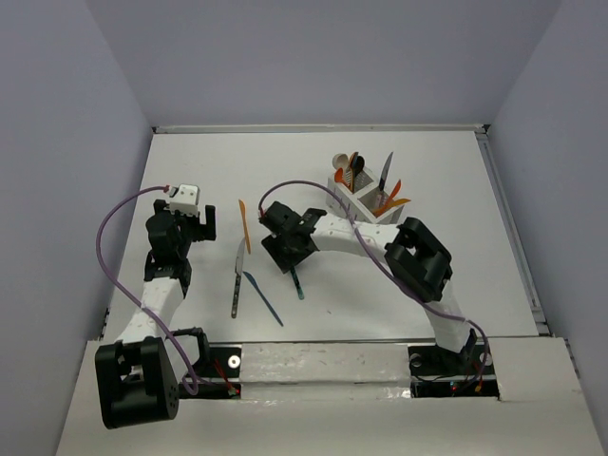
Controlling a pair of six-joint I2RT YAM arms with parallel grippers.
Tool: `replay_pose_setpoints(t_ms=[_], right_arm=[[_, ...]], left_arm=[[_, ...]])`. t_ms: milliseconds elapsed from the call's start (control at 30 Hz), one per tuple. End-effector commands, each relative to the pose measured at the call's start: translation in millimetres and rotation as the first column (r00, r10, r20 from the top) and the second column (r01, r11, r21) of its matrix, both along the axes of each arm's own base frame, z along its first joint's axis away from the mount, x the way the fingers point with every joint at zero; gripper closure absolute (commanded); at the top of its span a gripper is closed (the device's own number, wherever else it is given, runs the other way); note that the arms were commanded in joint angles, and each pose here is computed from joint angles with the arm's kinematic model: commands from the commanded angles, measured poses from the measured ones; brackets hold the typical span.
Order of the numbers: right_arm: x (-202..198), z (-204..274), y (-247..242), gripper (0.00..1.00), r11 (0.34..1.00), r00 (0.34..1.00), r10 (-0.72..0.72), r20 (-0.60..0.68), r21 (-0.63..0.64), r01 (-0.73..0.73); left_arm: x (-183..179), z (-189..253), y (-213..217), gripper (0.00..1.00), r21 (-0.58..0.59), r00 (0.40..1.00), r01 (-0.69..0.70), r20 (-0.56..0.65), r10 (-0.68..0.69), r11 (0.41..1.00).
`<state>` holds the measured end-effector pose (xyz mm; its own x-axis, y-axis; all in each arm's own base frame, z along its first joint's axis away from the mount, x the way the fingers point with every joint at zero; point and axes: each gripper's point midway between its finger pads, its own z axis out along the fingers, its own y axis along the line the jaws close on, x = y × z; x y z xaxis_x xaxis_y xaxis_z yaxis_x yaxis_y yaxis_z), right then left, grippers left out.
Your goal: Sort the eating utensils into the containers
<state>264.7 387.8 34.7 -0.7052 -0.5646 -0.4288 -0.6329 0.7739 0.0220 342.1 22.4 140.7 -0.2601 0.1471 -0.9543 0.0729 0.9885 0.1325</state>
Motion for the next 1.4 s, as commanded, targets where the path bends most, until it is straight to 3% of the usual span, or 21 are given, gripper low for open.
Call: replay_pose_setpoints(t_ms=[0, 133, 233, 300, 333, 433, 567, 600, 700, 733, 800, 867, 933, 967, 1000, 1067, 1133, 1233, 1367], right_arm=[[2.1, -7.7, 2.0, 0.43, 0.999, 1.000, -0.012, -0.018, -0.031, 0.011], [0.1, -20.7, -6.6, 0.66, 0.996, 0.999, -0.038, -0.035, -0.083, 0.035], [-2.0, -24.0, -11.7, 0.72, 0.994, 0.998, -0.054, -0.041, -0.102, 0.050], [-2.1, -25.1, -12.7, 0.86, 0.993, 0.997, -0.065, -0.041, -0.105, 0.060], [0.2, -22.7, -14.1, 1.00, 0.992, 0.997, -0.074, -0.026, -0.108, 0.071], [8.8, -8.1, -12.7, 1.00, 0.991, 0.994, -0.103, 0.025, -0.081, 0.105], [29.2, 62.1, -0.7, 1.00, 0.984, 0.971, -0.145, 0.190, 0.130, 0.121], [41.1, 125.4, 12.7, 1.00, 0.946, 0.938, -0.182, 0.295, 0.313, 0.085], [54.0, 202.2, 6.1, 1.00, 0.844, 0.837, -0.311, 0.449, 0.536, 0.026], [51.4, 251.9, -8.0, 1.00, 0.780, 0.787, -0.386, 0.482, 0.625, 0.000], [72.3, 292.5, -51.3, 1.00, 0.686, 0.619, -0.600, 0.507, 0.724, 0.072], [72.0, 332.0, -92.1, 1.00, 0.582, 0.491, -0.729, 0.476, 0.809, 0.080], [79.3, 340.5, -133.5, 1.00, 0.468, 0.352, -0.842, 0.408, 0.878, 0.103], [79.3, 352.4, -164.7, 1.00, 0.373, 0.242, -0.910, 0.336, 0.919, 0.126], [86.4, 337.7, -194.2, 1.00, 0.333, 0.145, -0.940, 0.310, 0.924, 0.188], [89.4, 333.0, -219.9, 1.00, 0.259, 0.047, -0.966, 0.255, 0.942, 0.212], [97.7, 314.7, -243.9, 1.00, 0.225, -0.045, -0.969, 0.244, 0.942, 0.250], [103.7, 296.7, -261.5, 1.00, 0.197, -0.125, -0.962, 0.243, 0.933, 0.300], [105.4, 271.6, -268.0, 1.00, 0.172, -0.157, -0.960, 0.233, 0.929, 0.329]], left_arm=[[2.9, 18.8, 1.5, 0.01, 0.010, 0.997, 0.003, 0.076, -0.004, 1.000], [2.1, 19.8, 0.1, 0.01, 0.009, 0.997, 0.009, 0.081, -0.010, 1.000], [2.1, 19.3, 0.6, 0.01, 0.009, 0.997, 0.008, 0.079, -0.008, 1.000], [2.1, 19.4, 0.1, 0.01, 0.009, 0.997, 0.009, 0.079, -0.010, 1.000], [2.4, 20.1, 0.6, 0.01, 0.009, 0.997, 0.008, 0.081, -0.008, 1.000], [2.0, 19.8, 0.6, 0.01, 0.009, 0.997, 0.008, 0.081, -0.008, 1.000], [1.7, 19.6, 0.0, 0.01, 0.009, 0.997, 0.011, 0.081, -0.011, 1.000], [2.0, 20.3, -0.5, 0.01, 0.009, 0.997, 0.012, 0.082, -0.013, 1.000], [1.6, 20.1, -0.1, 0.01, 0.012, 0.997, 0.013, 0.082, -0.014, 1.000], [1.7, 19.7, 0.4, 0.01, 0.012, 0.997, 0.011, 0.081, -0.012, 1.000], [1.7, 21.0, 0.4, 0.01, 0.012, 0.996, 0.011, 0.085, -0.012, 1.000], [1.3, 20.8, 0.3, 0.01, 0.011, 0.996, 0.011, 0.085, -0.012, 1.000], [0.6, 19.5, -0.3, 0.01, 0.011, 0.996, 0.014, 0.082, -0.015, 1.000], [0.9, 21.0, -0.2, 0.01, 0.013, 0.996, 0.014, 0.087, -0.015, 1.000], [0.5, 20.5, -0.6, 0.01, 0.011, 0.996, 0.016, 0.085, -0.016, 1.000], [0.9, 21.1, 0.1, 0.01, 0.013, 0.996, 0.014, 0.087, -0.015, 1.000], [0.9, 21.6, -0.7, 0.01, 0.013, 0.996, 0.017, 0.089, -0.018, 1.000], [0.3, 20.1, -0.3, 0.01, 0.013, 0.996, 0.016, 0.086, -0.017, 1.000], [0.0, 19.9, -0.6, 0.01, 0.012, 0.996, 0.017, 0.086, -0.018, 1.000]])
